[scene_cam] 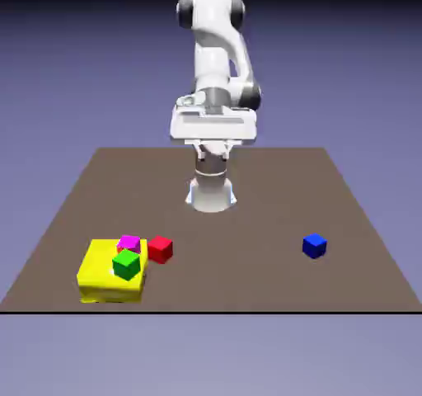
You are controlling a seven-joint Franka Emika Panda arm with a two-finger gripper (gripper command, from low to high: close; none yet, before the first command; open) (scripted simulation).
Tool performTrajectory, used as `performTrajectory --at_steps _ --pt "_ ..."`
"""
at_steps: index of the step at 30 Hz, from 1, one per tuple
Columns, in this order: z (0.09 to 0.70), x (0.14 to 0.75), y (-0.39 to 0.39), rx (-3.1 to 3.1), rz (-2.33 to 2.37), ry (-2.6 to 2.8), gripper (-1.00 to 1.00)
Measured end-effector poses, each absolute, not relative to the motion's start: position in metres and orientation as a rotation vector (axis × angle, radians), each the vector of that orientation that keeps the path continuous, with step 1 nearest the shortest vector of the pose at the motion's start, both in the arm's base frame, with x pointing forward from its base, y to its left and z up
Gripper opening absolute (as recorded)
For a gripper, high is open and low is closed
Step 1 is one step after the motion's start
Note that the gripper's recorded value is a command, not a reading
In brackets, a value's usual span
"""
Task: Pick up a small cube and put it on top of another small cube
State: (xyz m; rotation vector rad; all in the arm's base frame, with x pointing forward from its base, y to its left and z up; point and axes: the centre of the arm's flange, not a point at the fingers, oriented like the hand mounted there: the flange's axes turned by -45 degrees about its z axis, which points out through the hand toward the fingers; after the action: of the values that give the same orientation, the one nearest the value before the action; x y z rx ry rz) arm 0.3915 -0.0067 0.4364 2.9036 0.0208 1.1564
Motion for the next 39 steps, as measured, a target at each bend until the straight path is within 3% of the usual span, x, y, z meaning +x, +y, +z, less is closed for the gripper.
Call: performTrajectory --at_steps 7,15,26,27,39 --pt "0.314 0.372 -0.074 2.973 0.814 -0.360 0.00" --pt "0.195 0.289 -0.136 2.927 0.398 -0.830 0.00" --pt "0.132 0.301 -0.138 2.933 0.393 -0.810 0.00" --pt "0.125 0.301 -0.138 2.935 0.395 -0.811 -1.00" --pt "0.193 0.290 -0.131 2.936 0.395 -0.809 -1.00"
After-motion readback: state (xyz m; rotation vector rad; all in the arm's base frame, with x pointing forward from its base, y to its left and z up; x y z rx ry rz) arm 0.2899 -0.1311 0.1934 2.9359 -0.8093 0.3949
